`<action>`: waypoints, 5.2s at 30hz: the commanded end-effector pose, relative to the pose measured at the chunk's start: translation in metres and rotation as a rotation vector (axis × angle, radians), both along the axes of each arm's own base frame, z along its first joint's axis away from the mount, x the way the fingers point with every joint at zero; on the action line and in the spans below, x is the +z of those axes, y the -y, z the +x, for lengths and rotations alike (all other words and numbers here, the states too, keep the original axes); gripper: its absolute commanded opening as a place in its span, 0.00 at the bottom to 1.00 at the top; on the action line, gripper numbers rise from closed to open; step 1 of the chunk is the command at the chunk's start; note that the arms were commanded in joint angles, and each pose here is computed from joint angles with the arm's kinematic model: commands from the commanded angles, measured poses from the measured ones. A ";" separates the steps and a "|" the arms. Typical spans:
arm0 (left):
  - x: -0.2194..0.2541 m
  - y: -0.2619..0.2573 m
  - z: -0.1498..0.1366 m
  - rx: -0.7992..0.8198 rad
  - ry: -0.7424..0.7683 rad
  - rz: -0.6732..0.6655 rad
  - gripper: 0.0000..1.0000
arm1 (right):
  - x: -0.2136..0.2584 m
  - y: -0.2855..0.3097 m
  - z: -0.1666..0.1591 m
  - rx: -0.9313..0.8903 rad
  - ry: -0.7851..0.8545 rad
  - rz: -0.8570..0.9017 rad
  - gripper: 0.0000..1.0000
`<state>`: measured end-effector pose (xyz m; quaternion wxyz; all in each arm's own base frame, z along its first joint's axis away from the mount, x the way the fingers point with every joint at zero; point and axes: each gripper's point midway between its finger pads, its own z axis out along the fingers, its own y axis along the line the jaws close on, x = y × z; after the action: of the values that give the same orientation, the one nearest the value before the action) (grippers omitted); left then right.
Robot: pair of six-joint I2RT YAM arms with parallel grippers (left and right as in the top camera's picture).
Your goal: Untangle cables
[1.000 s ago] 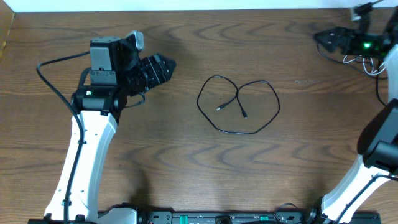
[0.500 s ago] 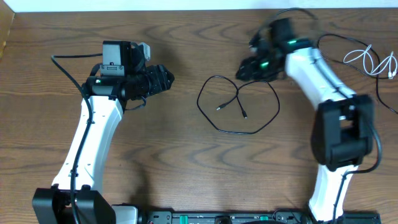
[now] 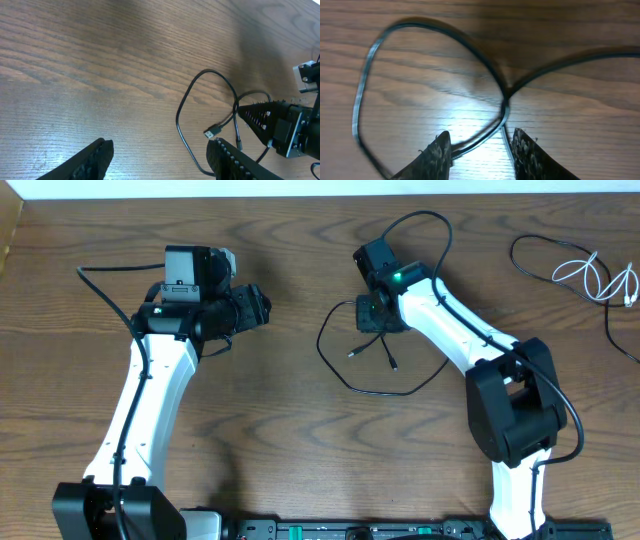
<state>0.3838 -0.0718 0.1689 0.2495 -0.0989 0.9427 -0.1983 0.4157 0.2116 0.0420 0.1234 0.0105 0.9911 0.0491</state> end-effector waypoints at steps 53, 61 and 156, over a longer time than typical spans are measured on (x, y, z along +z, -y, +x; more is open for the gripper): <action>-0.003 -0.004 -0.001 -0.001 -0.002 0.024 0.66 | 0.198 0.020 -0.013 0.503 0.187 0.886 0.01; -0.003 -0.004 -0.001 -0.001 -0.005 0.024 0.66 | 0.111 0.158 0.002 -0.073 -0.001 0.253 0.01; -0.006 -0.004 -0.005 -0.001 -0.025 0.025 0.66 | -0.123 0.213 -0.109 -0.395 -0.321 -0.141 0.01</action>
<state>0.3794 -0.0709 0.1658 0.2393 -0.1014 0.9458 -0.1946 0.3732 -0.0036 -0.0092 0.1088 0.1943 0.9738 -0.0463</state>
